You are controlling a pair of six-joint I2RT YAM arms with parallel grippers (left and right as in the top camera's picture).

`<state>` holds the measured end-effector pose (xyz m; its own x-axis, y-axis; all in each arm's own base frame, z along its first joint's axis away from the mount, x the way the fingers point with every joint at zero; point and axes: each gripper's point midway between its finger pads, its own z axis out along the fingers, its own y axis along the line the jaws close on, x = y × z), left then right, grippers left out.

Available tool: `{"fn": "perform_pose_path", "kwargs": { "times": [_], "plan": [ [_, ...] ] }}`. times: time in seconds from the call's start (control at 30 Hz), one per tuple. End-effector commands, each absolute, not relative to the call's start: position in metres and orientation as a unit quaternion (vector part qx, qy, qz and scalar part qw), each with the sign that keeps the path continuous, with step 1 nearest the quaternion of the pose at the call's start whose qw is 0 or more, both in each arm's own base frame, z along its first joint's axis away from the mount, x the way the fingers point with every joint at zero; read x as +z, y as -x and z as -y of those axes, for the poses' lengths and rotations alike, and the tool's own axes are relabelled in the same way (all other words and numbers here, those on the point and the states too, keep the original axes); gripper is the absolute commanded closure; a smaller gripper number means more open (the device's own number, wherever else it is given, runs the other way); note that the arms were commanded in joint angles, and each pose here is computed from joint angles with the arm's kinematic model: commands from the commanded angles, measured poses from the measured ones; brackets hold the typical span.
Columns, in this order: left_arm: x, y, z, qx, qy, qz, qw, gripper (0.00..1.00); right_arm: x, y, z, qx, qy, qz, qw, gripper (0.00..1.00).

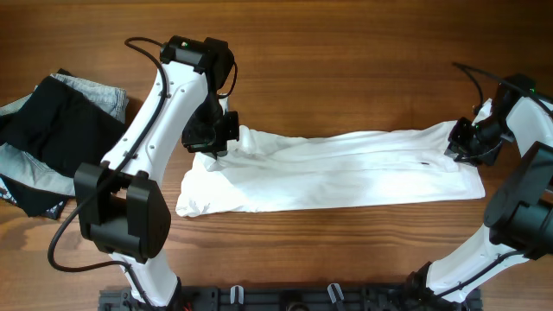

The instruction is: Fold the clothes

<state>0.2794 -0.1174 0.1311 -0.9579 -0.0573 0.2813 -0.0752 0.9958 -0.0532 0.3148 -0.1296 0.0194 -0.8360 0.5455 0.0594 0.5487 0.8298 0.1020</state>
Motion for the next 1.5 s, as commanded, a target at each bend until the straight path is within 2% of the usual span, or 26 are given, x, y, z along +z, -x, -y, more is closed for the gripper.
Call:
{"fn": "perform_pose_path", "kwargs": {
  "times": [0.0,0.17,0.23,0.3,0.33,0.53,0.73,0.97,1.17,1.47],
  "plan": [
    [0.136,-0.278,0.115,0.028,-0.034,0.99,0.132,0.96,0.018,-0.311,0.122,-0.066,0.282,0.957,0.023,0.7],
    [0.136,-0.278,0.115,0.027,-0.034,0.99,0.132,0.96,0.006,-0.304,0.12,-0.065,0.283,0.957,0.027,0.73],
    [0.136,-0.278,0.115,0.028,-0.034,0.99,0.132,0.96,0.005,-0.304,0.12,-0.065,0.283,0.957,0.025,0.81],
    [0.136,-0.278,0.115,0.028,-0.034,0.99,0.132,0.96,0.005,-0.307,0.121,-0.064,0.283,0.957,0.02,0.94],
    [0.136,-0.278,0.115,0.028,-0.034,0.99,0.132,0.96,0.005,-0.308,0.121,-0.064,0.283,0.957,0.018,0.96],
    [0.136,-0.278,0.115,0.028,-0.034,0.99,0.132,0.96,0.038,-0.329,0.136,-0.048,0.285,0.957,-0.009,0.96],
    [0.136,-0.278,0.115,0.028,-0.034,0.99,0.132,0.96,0.08,-0.354,0.173,0.029,0.282,0.957,-0.061,0.96],
    [0.138,-0.271,0.113,0.023,-0.035,0.988,0.147,0.96,0.085,-0.33,0.21,0.128,0.317,0.939,-0.037,0.96],
    [0.141,-0.26,0.111,0.017,-0.036,0.985,0.168,0.96,0.083,-0.321,0.206,0.11,0.325,0.939,-0.02,0.96],
    [0.142,-0.244,0.14,0.023,0.009,0.983,0.181,0.96,0.082,-0.319,0.203,0.102,0.321,0.942,-0.014,0.95]
  ]
}}
